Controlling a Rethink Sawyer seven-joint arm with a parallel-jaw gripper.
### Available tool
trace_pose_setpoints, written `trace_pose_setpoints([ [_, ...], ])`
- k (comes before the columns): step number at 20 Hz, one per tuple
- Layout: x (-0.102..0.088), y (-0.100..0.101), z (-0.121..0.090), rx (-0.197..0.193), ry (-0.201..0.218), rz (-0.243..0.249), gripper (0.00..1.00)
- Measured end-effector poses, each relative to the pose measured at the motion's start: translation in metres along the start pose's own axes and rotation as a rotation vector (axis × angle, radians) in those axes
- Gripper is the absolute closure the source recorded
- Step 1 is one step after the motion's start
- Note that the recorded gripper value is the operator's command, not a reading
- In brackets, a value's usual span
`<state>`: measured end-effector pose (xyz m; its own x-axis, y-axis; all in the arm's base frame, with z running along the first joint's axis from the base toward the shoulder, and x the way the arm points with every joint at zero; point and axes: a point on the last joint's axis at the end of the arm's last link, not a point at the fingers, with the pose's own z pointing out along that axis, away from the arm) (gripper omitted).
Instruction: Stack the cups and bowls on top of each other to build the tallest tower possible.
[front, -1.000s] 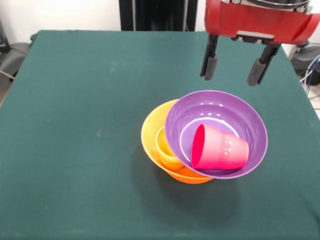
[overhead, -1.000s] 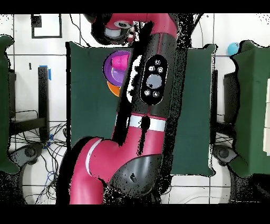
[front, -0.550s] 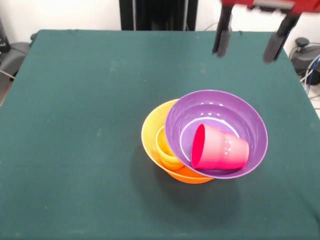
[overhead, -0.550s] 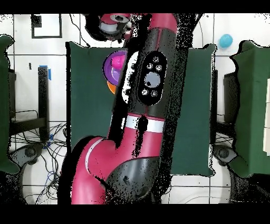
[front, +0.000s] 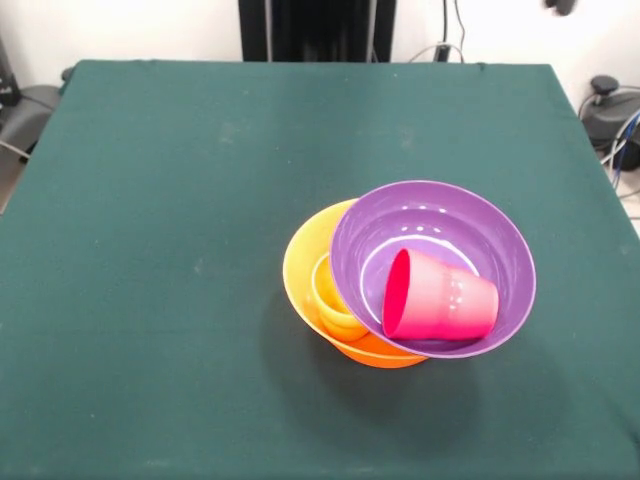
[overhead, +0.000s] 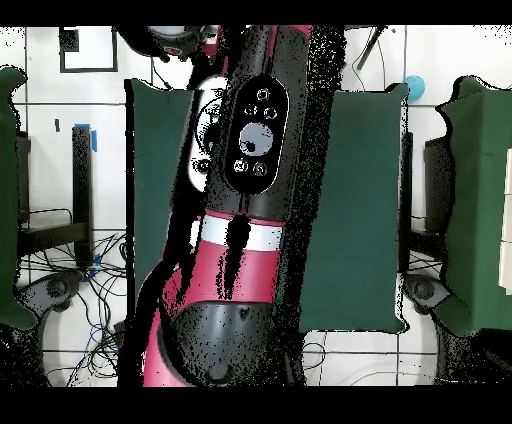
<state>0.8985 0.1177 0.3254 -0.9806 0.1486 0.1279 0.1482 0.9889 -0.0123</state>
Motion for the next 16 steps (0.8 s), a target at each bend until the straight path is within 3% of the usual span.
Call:
trace_pose_setpoints([
  [3, -0.002, 0.018, -0.009, 0.003, -0.003, 0.007, 0.00],
  [9, -0.004, 0.035, -0.007, 0.002, -0.004, 0.008, 0.00],
  [16, -0.021, 0.036, 0.032, 0.008, -0.042, 0.007, 0.00],
])
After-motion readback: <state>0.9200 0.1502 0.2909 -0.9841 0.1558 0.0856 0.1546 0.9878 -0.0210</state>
